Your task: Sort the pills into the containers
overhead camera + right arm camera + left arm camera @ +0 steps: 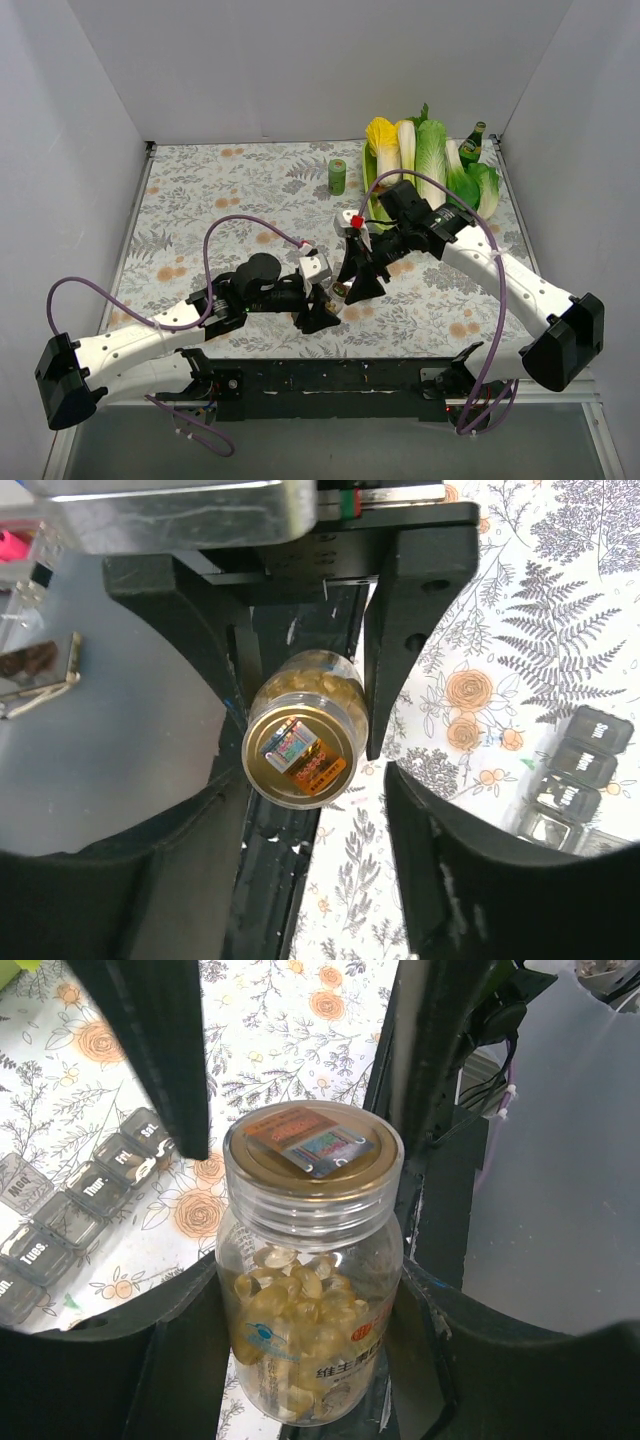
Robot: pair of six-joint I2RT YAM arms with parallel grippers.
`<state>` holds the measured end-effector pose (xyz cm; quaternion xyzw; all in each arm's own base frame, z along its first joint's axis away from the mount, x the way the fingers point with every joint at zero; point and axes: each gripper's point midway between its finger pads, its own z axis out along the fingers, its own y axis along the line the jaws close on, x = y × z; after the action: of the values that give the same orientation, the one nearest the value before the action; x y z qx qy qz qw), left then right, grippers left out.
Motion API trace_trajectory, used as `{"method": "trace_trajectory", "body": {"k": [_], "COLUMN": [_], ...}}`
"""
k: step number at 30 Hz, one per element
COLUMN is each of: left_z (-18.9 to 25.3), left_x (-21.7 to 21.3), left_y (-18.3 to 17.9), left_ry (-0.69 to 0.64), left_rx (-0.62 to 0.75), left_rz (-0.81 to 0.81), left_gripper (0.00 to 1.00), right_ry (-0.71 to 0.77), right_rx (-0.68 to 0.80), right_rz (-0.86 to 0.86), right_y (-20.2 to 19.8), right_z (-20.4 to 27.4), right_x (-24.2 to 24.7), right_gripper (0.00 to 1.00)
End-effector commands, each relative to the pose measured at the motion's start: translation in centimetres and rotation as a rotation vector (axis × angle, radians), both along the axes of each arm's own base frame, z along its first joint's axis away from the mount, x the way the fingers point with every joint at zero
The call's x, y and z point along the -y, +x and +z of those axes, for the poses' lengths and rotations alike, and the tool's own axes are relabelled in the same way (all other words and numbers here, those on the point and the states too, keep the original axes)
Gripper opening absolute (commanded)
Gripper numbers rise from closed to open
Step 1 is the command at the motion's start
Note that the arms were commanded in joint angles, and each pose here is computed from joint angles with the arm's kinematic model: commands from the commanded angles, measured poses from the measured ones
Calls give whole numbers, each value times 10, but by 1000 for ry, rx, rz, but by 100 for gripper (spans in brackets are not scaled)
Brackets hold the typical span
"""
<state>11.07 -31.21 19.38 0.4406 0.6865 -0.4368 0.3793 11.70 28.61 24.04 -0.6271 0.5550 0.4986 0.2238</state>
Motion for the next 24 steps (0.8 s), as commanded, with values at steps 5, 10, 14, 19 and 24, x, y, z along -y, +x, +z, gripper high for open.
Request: {"method": "trace_trajectory", "body": {"k": [5, 10, 14, 19, 24], "left_z": [14, 13, 10, 9, 13], "left_x": [3, 8, 13, 16, 17], "left_y": [7, 10, 14, 19, 21], "left_ry": [-44, -37, -30, -29, -40], "left_rx": [8, -5, -18, -24, -17], "left_rz": [43, 50, 60, 84, 89], "left_gripper": [0, 0, 0, 0, 0], "right_ry": [49, 35, 12, -33, -58], "right_rx": [-194, -190, -173, -156, -159], "right_rz": [-95, -134, -182, -224, -245], "right_y": [5, 12, 21, 25, 27], "right_z": [17, 14, 11, -3, -11], "right_x": [-2, -5, -8, -7, -8], "right_gripper": [79, 80, 80, 77, 77]}}
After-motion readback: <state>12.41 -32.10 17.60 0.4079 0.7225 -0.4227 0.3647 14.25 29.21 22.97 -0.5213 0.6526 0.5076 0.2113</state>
